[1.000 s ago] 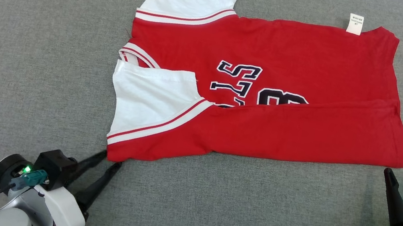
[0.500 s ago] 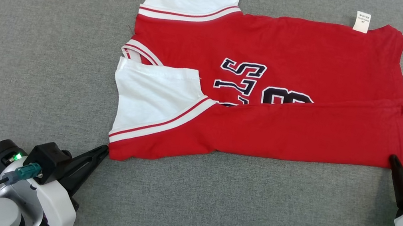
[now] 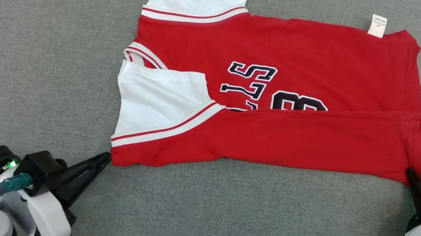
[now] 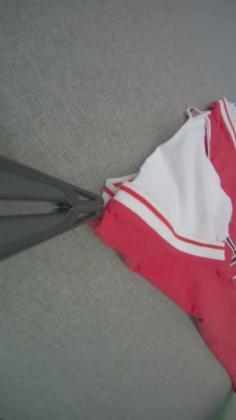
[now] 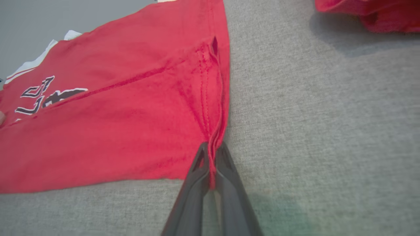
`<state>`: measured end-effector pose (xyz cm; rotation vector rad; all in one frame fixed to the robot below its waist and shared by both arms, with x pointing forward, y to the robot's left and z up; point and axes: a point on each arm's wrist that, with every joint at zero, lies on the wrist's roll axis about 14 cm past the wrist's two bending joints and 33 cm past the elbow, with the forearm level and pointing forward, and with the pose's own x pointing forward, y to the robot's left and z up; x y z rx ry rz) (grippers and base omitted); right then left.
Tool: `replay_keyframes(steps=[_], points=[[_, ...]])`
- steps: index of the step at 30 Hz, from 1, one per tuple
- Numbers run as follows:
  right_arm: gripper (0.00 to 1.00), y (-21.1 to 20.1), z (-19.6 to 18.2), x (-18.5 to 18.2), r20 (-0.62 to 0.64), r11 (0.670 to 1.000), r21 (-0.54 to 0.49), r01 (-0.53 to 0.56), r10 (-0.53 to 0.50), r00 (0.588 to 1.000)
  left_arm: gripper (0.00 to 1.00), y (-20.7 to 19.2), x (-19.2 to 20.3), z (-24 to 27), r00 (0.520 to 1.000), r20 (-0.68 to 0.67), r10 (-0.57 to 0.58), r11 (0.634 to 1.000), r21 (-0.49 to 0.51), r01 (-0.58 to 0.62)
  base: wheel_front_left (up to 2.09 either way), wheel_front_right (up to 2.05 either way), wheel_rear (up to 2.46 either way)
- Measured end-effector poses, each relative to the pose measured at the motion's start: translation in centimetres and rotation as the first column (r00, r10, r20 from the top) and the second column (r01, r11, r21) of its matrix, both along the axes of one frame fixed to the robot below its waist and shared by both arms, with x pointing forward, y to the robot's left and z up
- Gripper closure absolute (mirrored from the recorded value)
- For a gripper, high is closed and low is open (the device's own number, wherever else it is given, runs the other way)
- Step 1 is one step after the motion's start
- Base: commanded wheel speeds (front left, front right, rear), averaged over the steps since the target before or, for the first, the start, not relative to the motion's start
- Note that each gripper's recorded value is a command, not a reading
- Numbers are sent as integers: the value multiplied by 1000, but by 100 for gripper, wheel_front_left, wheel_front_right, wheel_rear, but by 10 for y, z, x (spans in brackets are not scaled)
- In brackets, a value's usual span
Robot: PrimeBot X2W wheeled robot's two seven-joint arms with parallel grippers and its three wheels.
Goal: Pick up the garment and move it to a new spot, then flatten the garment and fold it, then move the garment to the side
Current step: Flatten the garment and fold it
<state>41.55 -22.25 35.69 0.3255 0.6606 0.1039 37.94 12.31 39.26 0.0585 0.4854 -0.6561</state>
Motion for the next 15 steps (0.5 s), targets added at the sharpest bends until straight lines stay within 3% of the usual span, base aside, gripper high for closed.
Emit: replay_keyframes(steps=[4,11,15], points=[[100,-2,2,-6,-1,1000,-1,0,0,1000,100,5,0,13,999,-3,42,998,-47,-42,0,0,0],[100,0,4,-11,2,1000,5,-11,11,1000,100,-11,-9,27,985,-137,108,953,-267,-142,0,0,0],[100,-5,5,-13,0,1000,-8,-18,18,1000,100,-14,-11,20,980,-176,93,954,-265,-139,0,0,0]])
